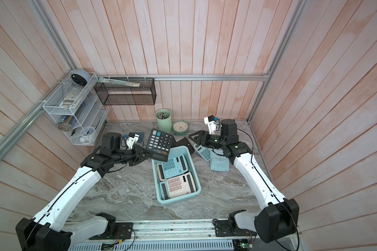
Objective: Put the calculator in the storage box
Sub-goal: Pick up the calculator from the center of the board.
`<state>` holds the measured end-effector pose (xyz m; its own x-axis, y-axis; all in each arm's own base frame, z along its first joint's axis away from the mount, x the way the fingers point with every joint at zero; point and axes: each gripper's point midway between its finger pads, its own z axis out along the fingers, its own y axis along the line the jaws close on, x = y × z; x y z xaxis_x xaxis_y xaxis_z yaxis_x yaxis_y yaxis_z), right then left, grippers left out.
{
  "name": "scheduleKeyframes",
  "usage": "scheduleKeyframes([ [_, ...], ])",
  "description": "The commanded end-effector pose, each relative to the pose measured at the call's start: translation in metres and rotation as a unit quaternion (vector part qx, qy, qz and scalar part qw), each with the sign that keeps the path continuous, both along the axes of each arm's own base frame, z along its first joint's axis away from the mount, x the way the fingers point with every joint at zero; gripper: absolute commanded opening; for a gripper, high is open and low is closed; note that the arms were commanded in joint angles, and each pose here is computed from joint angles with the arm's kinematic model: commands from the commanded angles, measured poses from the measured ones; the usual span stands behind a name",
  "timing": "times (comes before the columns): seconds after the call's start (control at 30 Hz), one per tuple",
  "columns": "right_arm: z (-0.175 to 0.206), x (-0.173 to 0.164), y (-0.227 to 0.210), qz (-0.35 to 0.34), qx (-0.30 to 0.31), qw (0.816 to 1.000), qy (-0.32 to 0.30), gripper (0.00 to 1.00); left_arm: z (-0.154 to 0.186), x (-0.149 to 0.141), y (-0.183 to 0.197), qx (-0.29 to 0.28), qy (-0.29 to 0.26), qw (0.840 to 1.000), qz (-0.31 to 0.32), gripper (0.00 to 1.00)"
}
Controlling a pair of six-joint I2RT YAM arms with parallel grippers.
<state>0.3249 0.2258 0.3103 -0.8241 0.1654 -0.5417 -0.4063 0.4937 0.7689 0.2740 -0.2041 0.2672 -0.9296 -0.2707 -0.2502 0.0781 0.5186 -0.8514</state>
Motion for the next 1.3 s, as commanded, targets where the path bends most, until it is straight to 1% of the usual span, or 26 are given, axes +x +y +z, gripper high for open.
scheduleKeyframes([
  [0.0, -0.006, -0.01, 0.008, 0.055, -0.007, 0.998, 0.01, 0.59, 0.009, -0.011, -0.009, -0.033, -0.008, 0.998, -0.044, 0.0],
  [0.13, -0.004, -0.003, 0.016, 0.077, 0.001, 0.997, 0.015, 0.6, 0.002, -0.016, -0.013, -0.045, 0.011, 0.997, -0.061, 0.0],
  [0.23, 0.001, -0.001, 0.027, 0.106, 0.012, 0.994, 0.013, 0.61, -0.001, -0.019, -0.014, -0.049, 0.017, 0.996, -0.067, 0.0],
  [0.33, 0.006, -0.001, 0.039, 0.14, 0.013, 0.99, 0.003, 0.67, -0.001, -0.023, -0.016, -0.057, 0.022, 0.995, -0.079, 0.0],
  [0.43, 0.0, 0.0, 0.05, 0.169, -0.007, 0.986, 0.0, 0.7, -0.004, -0.025, -0.017, -0.063, 0.027, 0.994, -0.084, 0.0],
  [0.57, -0.009, 0.0, 0.058, 0.206, -0.035, 0.978, -0.001, 0.7, -0.012, -0.026, -0.018, -0.064, 0.038, 0.994, -0.085, 0.0],
  [0.7, -0.019, -0.001, 0.068, 0.232, -0.057, 0.971, 0.002, 0.7, -0.015, -0.026, -0.019, -0.065, 0.041, 0.993, -0.088, 0.0],
  [0.8, -0.023, -0.014, 0.082, 0.274, -0.055, 0.96, 0.01, 0.69, -0.014, -0.027, -0.019, -0.066, 0.041, 0.993, -0.089, 0.0],
  [0.93, -0.033, -0.023, 0.096, 0.304, -0.071, 0.95, 0.017, 0.68, -0.015, -0.027, -0.021, -0.066, 0.043, 0.993, -0.092, 0.0],
  [1.1, -0.031, -0.031, 0.103, 0.334, -0.065, 0.94, 0.019, 0.64, -0.015, -0.028, -0.023, -0.066, 0.041, 0.992, -0.096, 0.0],
  [1.13, -0.027, -0.034, 0.104, 0.342, -0.052, 0.938, 0.02, 0.63, -0.015, -0.028, -0.023, -0.066, 0.04, 0.992, -0.097, 0.0],
  [1.27, -0.021, -0.04, 0.106, 0.357, -0.03, 0.933, 0.019, 0.59, -0.016, -0.027, -0.024, -0.068, 0.042, 0.992, -0.098, 0.0],
])
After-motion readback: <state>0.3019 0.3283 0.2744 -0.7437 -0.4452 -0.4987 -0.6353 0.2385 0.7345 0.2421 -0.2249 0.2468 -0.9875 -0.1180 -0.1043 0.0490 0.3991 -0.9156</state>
